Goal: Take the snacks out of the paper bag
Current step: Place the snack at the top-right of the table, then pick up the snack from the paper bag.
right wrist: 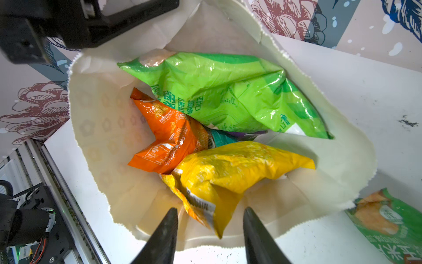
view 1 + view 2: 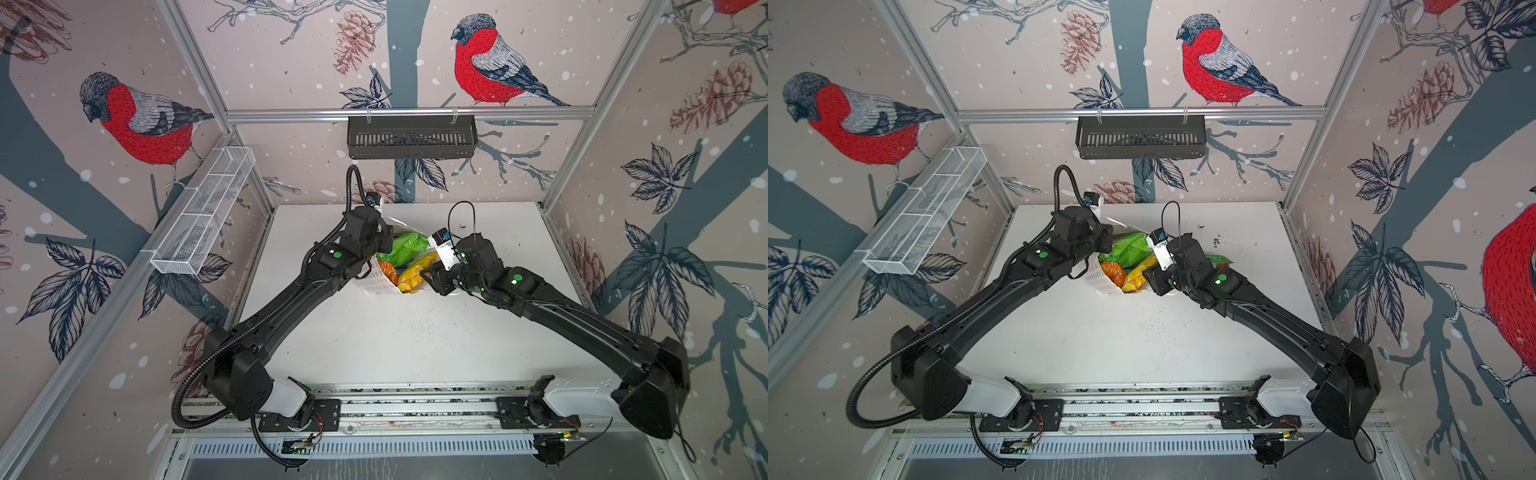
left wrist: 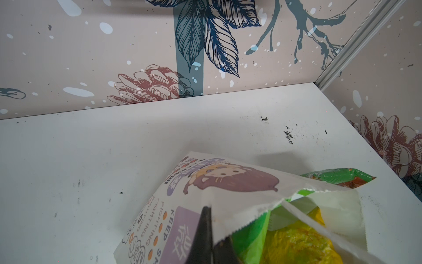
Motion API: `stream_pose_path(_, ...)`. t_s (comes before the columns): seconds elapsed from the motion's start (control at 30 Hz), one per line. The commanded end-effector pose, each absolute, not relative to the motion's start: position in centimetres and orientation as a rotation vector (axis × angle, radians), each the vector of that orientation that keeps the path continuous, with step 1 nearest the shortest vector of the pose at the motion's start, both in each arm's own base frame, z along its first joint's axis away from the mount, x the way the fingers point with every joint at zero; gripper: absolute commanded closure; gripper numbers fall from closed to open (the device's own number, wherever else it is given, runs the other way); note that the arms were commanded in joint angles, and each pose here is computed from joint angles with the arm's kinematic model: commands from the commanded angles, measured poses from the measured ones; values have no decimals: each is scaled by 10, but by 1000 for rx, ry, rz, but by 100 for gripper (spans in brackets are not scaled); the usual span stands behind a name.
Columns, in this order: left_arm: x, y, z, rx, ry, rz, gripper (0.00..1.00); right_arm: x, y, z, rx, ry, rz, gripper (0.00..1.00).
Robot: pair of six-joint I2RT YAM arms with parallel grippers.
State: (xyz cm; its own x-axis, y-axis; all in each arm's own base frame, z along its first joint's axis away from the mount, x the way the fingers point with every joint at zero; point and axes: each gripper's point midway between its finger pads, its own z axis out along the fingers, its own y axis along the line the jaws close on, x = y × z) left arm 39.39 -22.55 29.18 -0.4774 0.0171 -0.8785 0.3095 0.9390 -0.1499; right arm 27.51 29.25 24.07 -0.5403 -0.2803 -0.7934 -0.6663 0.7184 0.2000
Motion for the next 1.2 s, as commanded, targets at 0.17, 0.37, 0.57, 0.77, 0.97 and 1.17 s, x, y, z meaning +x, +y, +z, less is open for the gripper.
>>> stream_pose_path(0.17, 398, -231, 310, 208, 1980, -400, 100, 276, 289, 228, -720, 2182, 540, 56)
stream_pose_path(0.37, 398, -232, 309, 210, 1984, -407, 100, 276, 291, 233, -715, 2153, 540, 63)
stream_pose_path(0.57, 397, -234, 309, 218, 1985, -420, 100, 277, 295, 235, -713, 2131, 574, 63)
stream_pose_path(0.77, 396, -234, 309, 221, 1985, -424, 100, 279, 298, 232, -708, 2127, 598, 65)
stream_pose_path(0.97, 395, -235, 308, 225, 1990, -426, 100, 281, 303, 233, -699, 2110, 642, 75)
stream_pose_path(1.17, 395, -235, 306, 227, 1994, -421, 100, 284, 307, 230, -699, 2117, 653, 93)
